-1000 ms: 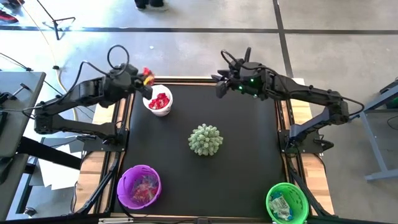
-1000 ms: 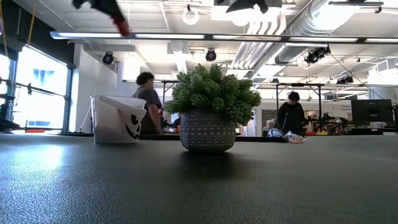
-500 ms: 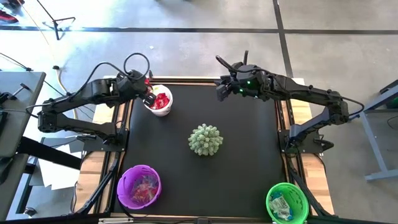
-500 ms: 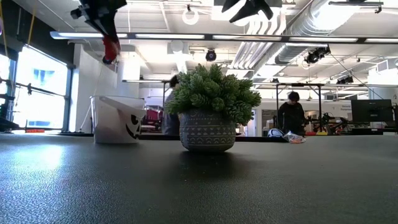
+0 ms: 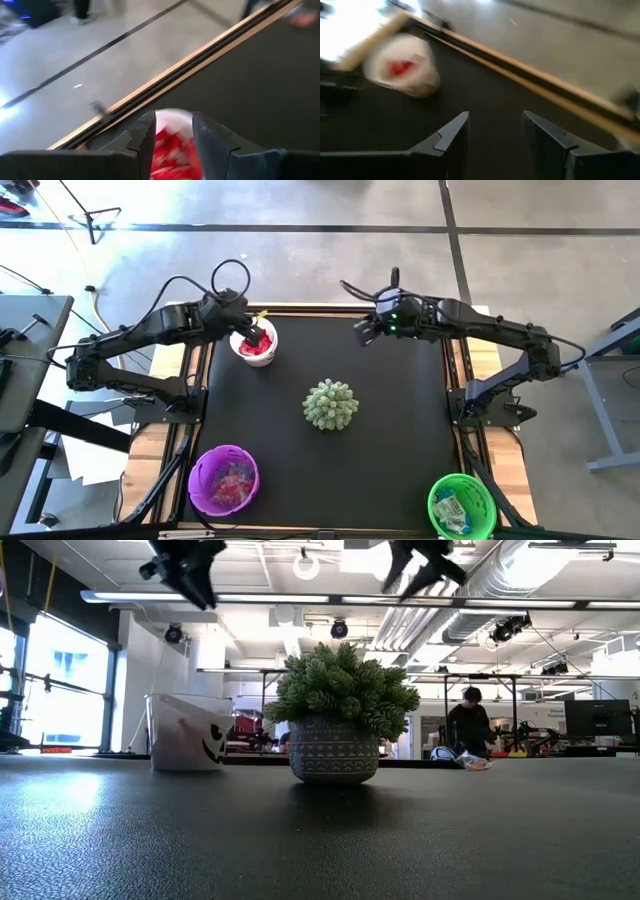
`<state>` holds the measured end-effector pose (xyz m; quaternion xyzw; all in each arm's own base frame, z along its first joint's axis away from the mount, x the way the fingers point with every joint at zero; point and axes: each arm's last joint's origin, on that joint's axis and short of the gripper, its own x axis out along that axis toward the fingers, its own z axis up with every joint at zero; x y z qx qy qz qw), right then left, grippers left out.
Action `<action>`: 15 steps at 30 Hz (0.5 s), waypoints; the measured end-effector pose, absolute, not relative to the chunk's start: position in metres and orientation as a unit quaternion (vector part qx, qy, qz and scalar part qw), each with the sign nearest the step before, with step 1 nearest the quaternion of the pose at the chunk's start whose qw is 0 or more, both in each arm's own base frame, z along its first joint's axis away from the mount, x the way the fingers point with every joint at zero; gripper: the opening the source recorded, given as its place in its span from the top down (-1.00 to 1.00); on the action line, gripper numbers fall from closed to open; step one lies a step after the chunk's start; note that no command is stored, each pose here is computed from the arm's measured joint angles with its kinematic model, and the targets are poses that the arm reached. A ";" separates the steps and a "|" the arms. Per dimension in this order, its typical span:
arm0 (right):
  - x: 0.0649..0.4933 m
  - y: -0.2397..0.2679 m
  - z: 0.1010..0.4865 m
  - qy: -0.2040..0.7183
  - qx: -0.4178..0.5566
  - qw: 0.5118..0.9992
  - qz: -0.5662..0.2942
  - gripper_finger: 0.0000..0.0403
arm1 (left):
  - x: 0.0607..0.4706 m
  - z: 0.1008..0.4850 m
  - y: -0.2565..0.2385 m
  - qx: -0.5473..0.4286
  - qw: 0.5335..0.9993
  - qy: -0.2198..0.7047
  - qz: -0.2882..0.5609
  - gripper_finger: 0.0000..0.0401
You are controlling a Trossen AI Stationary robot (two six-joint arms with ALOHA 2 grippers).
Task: Organize candy in baskets
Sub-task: Adjust the green bucket on the table
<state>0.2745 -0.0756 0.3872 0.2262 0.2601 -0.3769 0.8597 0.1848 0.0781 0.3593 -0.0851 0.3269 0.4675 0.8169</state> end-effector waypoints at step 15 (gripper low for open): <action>0.227 -0.124 0.326 0.449 0.345 0.711 -0.416 0.13 | 0.201 0.410 0.071 -0.062 0.947 0.105 0.296 0.44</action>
